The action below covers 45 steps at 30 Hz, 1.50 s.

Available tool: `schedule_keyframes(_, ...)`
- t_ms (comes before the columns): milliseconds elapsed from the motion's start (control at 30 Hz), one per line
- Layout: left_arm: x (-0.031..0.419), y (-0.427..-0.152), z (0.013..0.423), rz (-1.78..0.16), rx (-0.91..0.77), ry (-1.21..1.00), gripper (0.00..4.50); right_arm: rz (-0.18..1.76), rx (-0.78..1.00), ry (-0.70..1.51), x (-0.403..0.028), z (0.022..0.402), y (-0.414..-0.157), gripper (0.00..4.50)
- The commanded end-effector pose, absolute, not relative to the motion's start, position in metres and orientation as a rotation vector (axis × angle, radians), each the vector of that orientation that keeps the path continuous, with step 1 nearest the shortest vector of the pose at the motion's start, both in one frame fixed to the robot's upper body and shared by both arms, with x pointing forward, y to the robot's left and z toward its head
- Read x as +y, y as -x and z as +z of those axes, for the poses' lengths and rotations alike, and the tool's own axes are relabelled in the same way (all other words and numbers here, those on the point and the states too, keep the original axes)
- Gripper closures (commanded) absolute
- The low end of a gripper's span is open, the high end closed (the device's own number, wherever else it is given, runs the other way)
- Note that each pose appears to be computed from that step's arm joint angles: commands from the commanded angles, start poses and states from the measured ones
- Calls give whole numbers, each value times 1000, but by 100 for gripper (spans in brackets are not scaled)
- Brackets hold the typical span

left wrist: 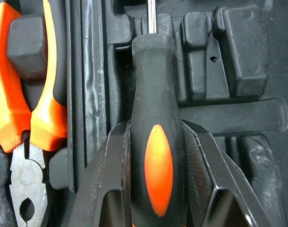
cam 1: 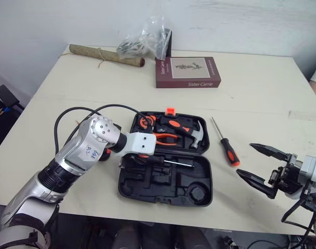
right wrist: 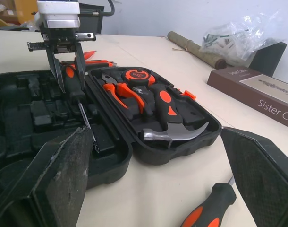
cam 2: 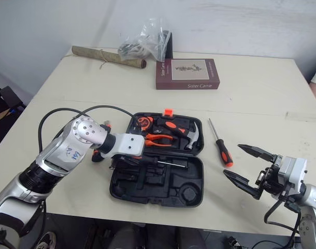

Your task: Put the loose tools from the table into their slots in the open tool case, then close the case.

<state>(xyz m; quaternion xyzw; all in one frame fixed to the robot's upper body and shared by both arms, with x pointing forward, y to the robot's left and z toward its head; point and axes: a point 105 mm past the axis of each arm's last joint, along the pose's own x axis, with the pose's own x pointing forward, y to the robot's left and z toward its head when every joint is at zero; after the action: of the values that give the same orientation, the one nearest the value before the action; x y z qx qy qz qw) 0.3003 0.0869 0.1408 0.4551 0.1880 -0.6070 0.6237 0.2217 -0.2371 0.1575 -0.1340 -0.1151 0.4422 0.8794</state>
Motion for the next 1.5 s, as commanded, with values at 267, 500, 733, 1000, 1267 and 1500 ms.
schedule_keyframes(267, 103, -317, 140, -1215, 500, -1135, 369, 940, -270, 285, -224, 168, -221, 0)
schedule_keyframes(500, 94, -310, 151, -1236, 446, -1113, 369, 947, -270, 278, -218, 171, -220, 0)
schedule_keyframes(733, 96, -313, 142, -1242, 447, -1183, 369, 954, -267, 273, -214, 172, -221, 0)
schedule_keyframes(1000, 85, -312, 145, -1288, 345, -1191, 266, 952, -256, 271, -218, 170, -221, 0)
schedule_keyframes(1267, 80, -300, 179, -1306, 220, -1179, 159, 953, -253, 268, -218, 168, -218, 0)
schedule_keyframes(1500, 76, -306, 209, -1254, -71, -721, 235, 953, -243, 261, -215, 169, -215, 0)
